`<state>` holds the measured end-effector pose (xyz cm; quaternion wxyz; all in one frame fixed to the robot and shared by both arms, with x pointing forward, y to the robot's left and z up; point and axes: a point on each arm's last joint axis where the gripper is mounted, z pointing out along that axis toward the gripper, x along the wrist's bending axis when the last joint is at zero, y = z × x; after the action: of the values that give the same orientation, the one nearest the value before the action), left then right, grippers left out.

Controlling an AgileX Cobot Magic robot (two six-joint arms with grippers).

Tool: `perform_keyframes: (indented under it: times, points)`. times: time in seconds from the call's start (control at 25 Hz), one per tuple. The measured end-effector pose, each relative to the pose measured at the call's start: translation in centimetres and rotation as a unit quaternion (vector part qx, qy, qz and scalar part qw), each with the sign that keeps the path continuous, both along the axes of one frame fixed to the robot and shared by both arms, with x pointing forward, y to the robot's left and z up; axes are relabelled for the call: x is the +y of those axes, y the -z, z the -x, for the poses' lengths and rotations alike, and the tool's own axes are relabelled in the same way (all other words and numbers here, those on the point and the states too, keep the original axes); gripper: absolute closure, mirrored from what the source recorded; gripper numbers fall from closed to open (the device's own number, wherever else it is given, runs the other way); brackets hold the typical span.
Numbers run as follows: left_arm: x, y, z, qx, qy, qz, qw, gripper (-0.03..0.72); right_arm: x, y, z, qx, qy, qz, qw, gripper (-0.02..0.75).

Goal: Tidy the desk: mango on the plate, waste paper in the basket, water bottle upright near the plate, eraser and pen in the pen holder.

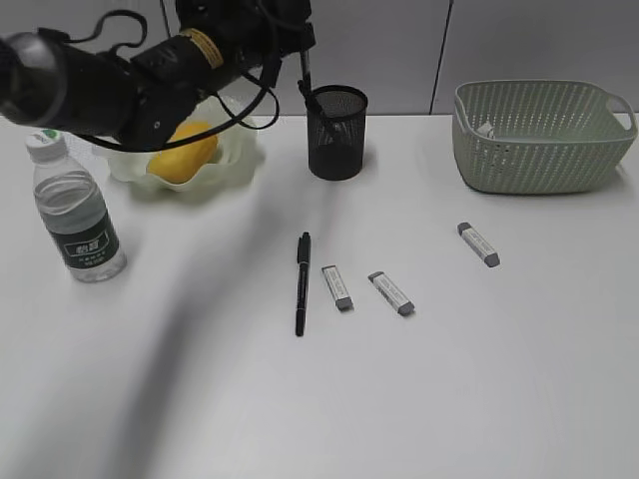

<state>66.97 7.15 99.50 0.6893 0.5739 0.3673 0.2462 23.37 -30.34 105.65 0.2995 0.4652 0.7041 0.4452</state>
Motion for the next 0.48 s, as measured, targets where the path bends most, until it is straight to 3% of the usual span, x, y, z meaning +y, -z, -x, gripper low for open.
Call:
perform_keyframes:
  times: [0.24, 0.48]
  points:
    - [-1.4, 0.0, -1.8, -0.082, -0.003, -0.026, 0.996, 0.578, 0.0, 0.0, 0.0, 0.000, 0.000, 0.000, 1.000, 0.336]
    - [-3.2, 2.0, -3.5, -0.078, -0.001, -0.037, 0.996, 0.578, 0.0, 0.0, 0.0, 0.001, 0.002, 0.000, 1.000, 0.336]
